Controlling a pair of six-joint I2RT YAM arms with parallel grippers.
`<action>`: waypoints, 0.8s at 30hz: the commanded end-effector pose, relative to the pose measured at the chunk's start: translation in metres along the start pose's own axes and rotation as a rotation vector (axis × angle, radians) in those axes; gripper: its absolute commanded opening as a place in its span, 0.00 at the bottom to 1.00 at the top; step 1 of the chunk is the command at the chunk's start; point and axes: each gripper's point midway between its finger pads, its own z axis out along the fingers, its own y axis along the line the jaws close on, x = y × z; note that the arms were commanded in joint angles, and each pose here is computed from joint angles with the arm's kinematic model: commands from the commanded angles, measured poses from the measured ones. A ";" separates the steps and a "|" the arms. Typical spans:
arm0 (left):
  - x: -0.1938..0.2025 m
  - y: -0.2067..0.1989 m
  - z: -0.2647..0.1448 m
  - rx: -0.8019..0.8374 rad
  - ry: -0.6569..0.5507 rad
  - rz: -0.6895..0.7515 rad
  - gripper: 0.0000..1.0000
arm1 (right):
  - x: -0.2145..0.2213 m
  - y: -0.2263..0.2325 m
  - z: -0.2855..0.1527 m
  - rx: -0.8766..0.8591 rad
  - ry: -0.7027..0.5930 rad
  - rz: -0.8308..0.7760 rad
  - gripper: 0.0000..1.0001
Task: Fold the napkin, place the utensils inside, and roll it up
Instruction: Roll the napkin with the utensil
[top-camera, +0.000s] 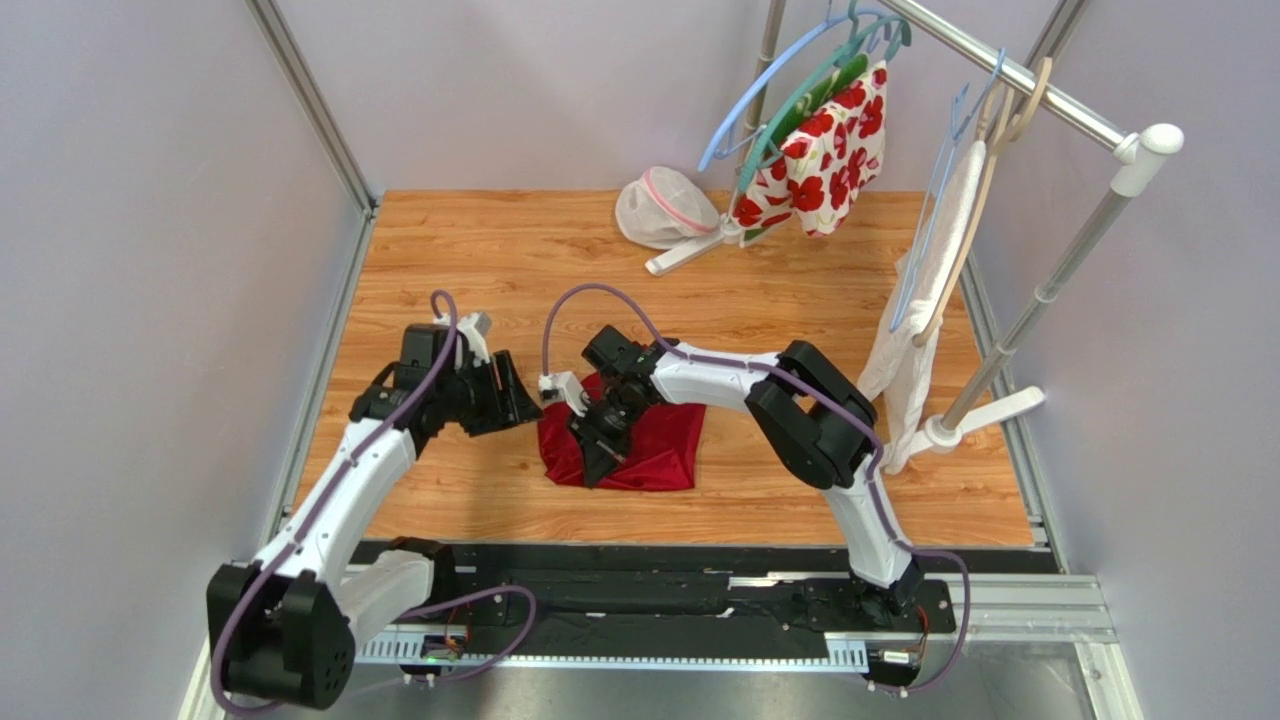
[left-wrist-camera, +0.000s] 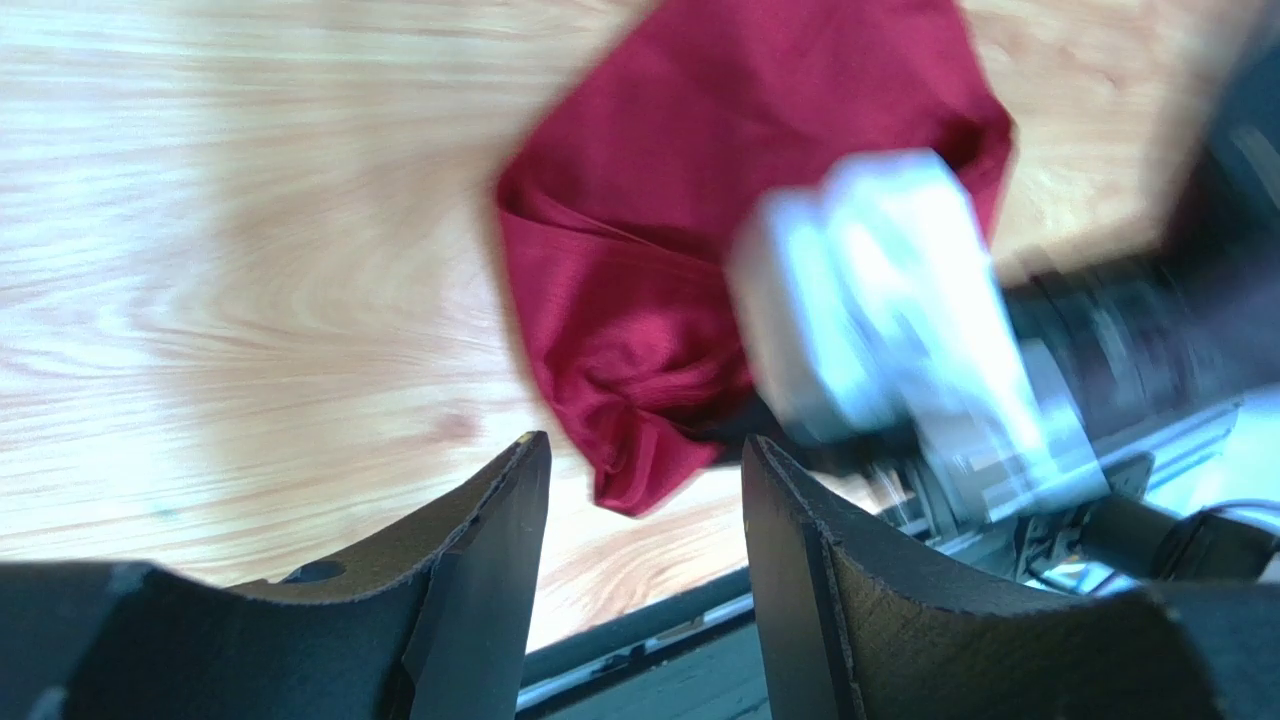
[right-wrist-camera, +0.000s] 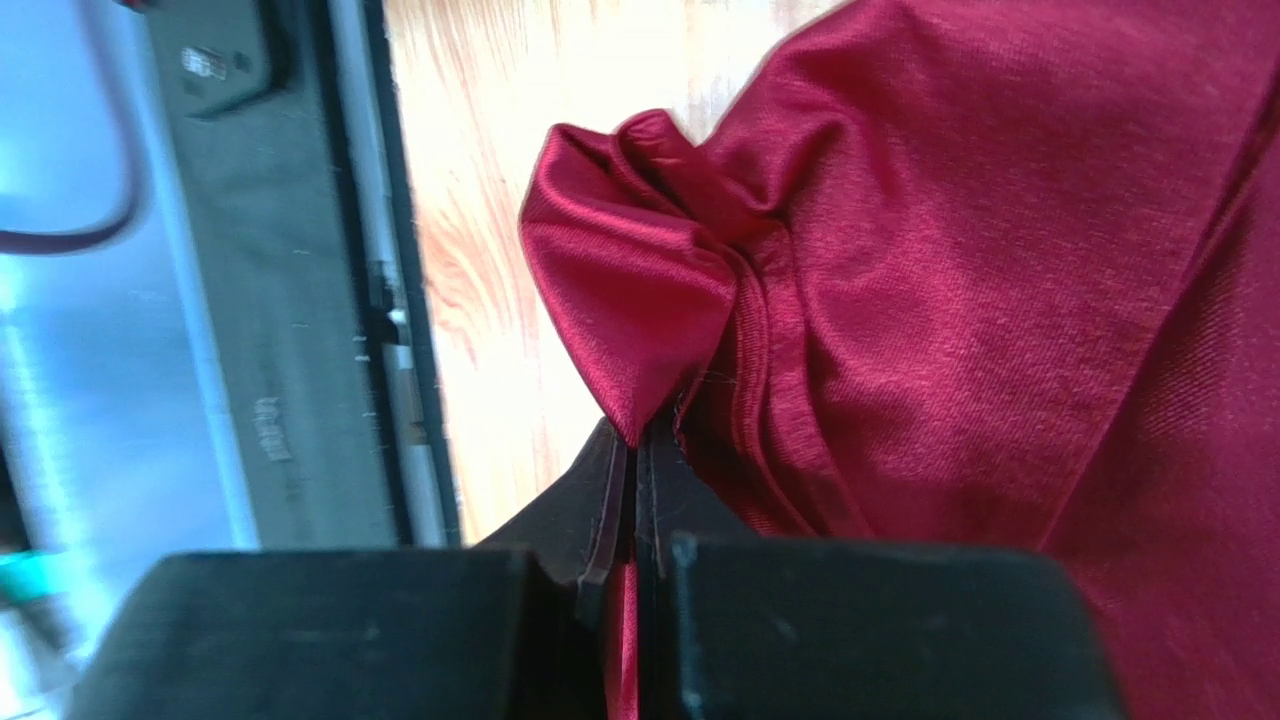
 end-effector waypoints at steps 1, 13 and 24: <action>0.001 -0.013 0.002 0.013 -0.143 0.018 0.58 | 0.037 -0.007 0.005 -0.116 0.111 0.240 0.00; 0.030 -0.028 0.028 0.127 -0.194 0.124 0.61 | 0.042 -0.038 0.004 -0.232 0.069 0.517 0.00; 0.050 -0.046 0.050 0.177 -0.119 0.222 0.62 | 0.053 -0.060 0.010 -0.245 0.065 0.667 0.00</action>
